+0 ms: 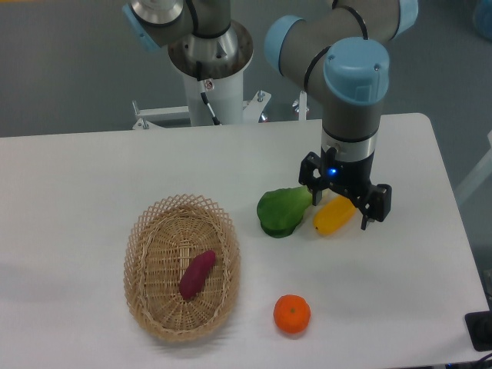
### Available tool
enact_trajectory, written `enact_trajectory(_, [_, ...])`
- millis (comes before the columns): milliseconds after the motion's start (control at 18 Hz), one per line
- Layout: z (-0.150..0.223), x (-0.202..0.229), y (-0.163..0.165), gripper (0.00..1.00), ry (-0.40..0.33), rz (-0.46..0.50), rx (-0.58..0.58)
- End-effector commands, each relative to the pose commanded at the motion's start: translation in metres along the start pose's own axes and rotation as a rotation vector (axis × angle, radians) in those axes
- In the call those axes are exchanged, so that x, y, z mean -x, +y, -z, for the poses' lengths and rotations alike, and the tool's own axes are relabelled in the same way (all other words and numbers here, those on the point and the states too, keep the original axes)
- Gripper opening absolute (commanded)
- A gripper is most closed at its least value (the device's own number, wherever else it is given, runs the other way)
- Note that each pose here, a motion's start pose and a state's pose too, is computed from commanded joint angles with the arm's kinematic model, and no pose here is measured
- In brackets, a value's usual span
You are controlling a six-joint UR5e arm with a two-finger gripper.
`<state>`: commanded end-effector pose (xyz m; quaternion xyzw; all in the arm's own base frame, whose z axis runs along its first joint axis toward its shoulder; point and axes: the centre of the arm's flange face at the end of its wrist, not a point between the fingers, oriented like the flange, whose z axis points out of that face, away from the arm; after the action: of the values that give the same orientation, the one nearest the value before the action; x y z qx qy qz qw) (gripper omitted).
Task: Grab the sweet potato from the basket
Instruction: 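Lift the gripper up from beside the yellow pepper and bok choy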
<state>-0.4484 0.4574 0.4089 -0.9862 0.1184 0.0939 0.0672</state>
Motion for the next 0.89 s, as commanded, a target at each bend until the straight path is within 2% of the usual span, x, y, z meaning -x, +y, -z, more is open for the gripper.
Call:
enact_trajectory(222, [-0.002,-0.005,-0.004,1.00,0.005,0.000,0.001])
enact_trajectory(444, [-0.004,-0.033,0.002,1.00,0.032,-0.001,0.003])
enact_trajectory(556, [0.001,-0.045,0.002,1.00,0.038,0.031,-0.006])
enact_trajectory(722, [-0.003,-0.070,-0.011,1.00,0.086,0.101,-0.061])
enact_trajectory(889, [-0.009,-0.097,-0.042,1.00,0.107,0.198,-0.064])
